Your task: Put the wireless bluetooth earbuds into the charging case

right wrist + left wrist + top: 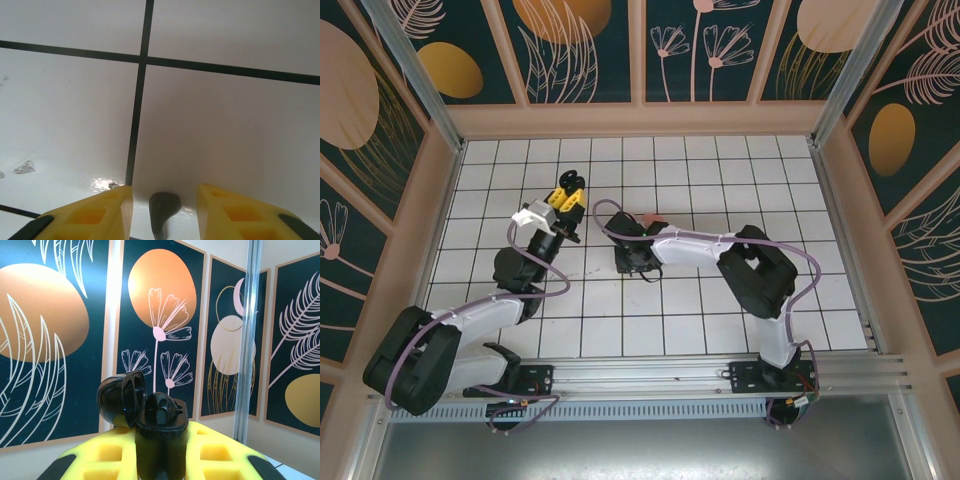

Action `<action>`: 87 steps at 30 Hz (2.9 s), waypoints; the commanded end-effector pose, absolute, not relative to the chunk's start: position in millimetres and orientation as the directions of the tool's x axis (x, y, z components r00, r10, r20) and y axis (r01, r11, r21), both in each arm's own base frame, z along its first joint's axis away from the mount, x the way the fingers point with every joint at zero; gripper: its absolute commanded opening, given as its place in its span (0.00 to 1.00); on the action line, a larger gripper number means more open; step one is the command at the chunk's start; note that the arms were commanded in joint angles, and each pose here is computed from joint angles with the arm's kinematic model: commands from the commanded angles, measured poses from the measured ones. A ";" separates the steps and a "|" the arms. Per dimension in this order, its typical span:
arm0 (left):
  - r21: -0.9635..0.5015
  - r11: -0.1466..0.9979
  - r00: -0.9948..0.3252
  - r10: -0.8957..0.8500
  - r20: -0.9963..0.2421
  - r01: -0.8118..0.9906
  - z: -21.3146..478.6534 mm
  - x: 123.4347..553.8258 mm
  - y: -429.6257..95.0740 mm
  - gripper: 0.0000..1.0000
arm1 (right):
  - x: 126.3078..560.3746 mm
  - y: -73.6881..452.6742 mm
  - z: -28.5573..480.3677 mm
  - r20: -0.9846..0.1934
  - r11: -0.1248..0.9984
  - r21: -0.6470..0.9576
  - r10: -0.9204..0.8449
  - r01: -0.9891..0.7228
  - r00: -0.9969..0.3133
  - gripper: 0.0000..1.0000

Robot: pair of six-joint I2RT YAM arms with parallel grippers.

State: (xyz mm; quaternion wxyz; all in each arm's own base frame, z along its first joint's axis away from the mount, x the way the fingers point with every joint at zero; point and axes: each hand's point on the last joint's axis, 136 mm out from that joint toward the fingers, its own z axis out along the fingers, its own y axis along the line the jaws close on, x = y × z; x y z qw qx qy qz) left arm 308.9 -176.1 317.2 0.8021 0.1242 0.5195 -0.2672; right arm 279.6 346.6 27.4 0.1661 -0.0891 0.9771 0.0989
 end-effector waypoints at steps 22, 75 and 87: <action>-0.086 0.834 0.357 -0.323 -0.876 0.546 329.5 304.5 -166.3 0.00 | 271.0 349.9 6.1 -0.312 0.971 0.103 -0.176 -0.218 -0.934 0.24; 0.090 0.334 0.194 -0.292 -0.937 0.938 326.4 271.7 -279.8 0.00 | 272.1 310.1 403.5 -0.917 0.750 0.359 0.172 -0.555 -0.361 0.19; 0.095 0.325 0.199 -0.302 -0.932 0.941 329.5 269.5 -282.2 0.00 | 279.6 318.2 378.2 -0.908 0.783 0.349 0.148 -0.515 -0.391 0.19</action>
